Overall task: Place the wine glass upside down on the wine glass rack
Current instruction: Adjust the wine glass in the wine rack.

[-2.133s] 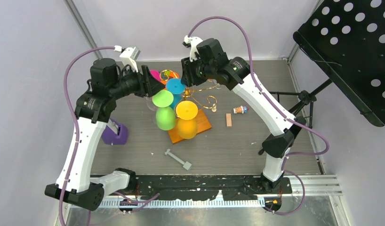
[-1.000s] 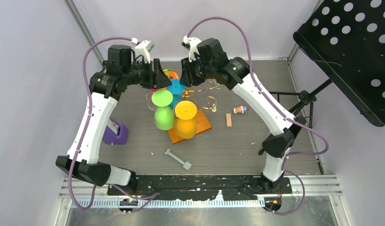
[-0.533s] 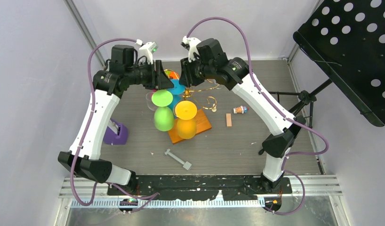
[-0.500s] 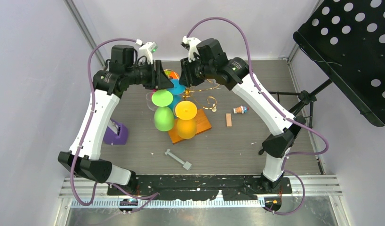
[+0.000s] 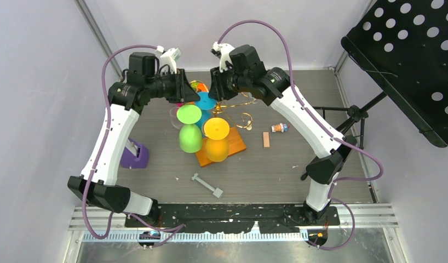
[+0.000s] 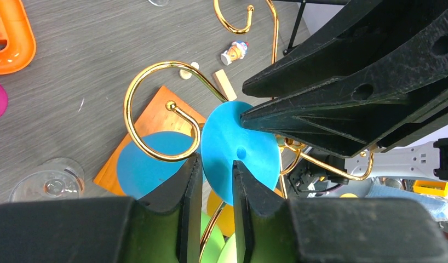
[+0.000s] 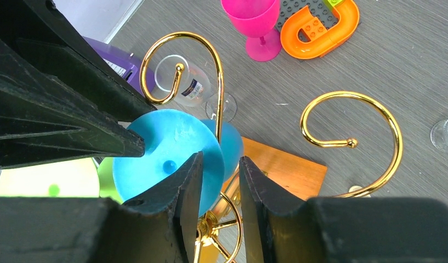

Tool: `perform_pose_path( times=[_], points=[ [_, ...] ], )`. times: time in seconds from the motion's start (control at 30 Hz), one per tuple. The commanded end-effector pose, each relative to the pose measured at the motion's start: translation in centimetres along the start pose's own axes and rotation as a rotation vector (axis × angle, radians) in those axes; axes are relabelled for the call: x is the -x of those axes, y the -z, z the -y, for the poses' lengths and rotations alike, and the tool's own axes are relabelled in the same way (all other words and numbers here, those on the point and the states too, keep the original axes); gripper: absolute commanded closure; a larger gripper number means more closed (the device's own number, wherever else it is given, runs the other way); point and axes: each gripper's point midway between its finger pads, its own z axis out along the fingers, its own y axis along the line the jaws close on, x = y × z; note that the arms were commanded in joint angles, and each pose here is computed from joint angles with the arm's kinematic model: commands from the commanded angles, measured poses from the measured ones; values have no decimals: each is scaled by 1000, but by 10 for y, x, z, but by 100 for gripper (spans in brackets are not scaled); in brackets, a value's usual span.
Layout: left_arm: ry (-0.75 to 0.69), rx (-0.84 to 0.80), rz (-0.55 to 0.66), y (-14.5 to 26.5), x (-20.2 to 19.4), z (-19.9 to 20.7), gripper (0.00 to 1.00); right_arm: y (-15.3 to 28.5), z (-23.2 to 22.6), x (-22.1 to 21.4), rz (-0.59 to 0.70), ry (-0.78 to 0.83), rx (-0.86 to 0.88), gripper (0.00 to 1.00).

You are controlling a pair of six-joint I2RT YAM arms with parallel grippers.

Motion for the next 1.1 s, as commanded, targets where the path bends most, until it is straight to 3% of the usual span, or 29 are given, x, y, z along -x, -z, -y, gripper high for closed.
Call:
perform_pose_path(
  times=[0.0,0.5,1.07],
  points=[
    [-16,-97,35,3,9,24,78,12,1,0,5,22,-5,65],
    [10,-133,62,7,15,30,96,31,0,19,89,32,-26,52],
    [52,-156,134,11,35,32,100,87,8,52,334,29,-105,36]
  ],
)
